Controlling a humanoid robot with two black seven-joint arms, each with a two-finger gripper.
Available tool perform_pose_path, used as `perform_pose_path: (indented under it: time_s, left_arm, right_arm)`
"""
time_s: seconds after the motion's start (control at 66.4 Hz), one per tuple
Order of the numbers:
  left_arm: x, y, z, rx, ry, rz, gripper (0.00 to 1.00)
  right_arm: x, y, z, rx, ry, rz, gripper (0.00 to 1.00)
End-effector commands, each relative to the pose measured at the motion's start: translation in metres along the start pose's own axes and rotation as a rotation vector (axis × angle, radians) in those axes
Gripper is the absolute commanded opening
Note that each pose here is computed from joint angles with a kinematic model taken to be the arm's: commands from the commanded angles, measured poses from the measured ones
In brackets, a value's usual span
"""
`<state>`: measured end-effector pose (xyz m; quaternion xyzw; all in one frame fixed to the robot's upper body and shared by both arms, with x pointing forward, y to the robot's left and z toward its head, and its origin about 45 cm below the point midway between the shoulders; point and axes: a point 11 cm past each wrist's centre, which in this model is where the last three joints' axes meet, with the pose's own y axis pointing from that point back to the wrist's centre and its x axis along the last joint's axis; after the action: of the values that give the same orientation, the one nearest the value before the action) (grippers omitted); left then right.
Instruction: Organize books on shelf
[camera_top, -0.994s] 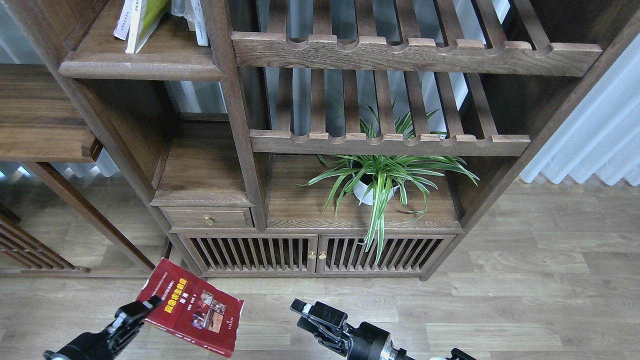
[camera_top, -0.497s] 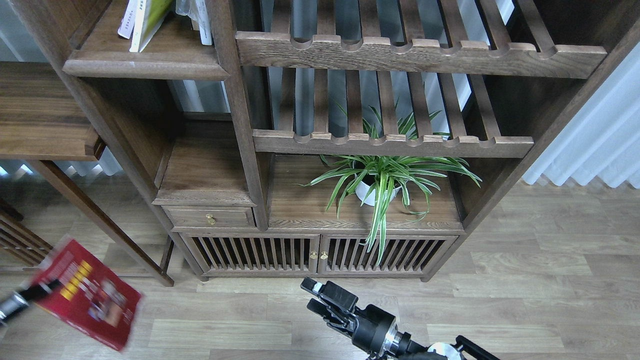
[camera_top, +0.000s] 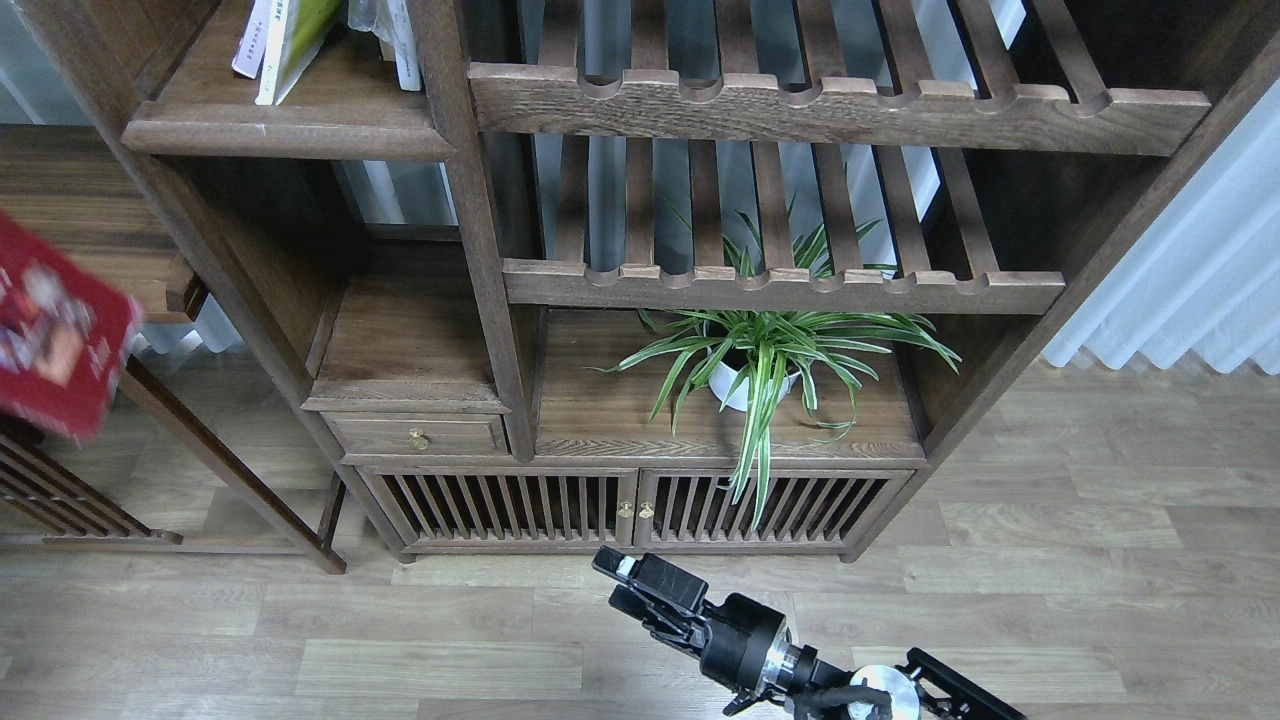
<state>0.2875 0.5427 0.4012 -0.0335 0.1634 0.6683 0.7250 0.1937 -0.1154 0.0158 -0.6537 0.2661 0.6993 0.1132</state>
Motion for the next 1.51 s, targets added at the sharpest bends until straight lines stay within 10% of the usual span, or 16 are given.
perform_pose_path:
  time_s: [0.0,0.633,1.085,1.491]
  left_arm:
    - [-0.01,0.004,0.043,-0.084,-0.051,-0.011,0.0]
    - [-0.048,-0.006,0.09,-0.181,-0.064,-0.135,0.0]
    - [-0.162,-0.105,0.087,-0.153,0.079,-0.542,0.0]
    - [-0.15,-0.141,0.122,-0.183,-0.104,-0.401,0.0]
  right_arm:
    - [0.0,0.0,0.0,-0.001,0.001,0.001,0.99]
    - [-0.001,-0.002,0.004,-0.022,0.008,0.001,0.99]
    - [-0.003,-0.002,0.001,-0.006,0.005,-0.009,0.99]
    - [-0.004,-0.002,-0.002,0.001,0.003,-0.012,0.99]
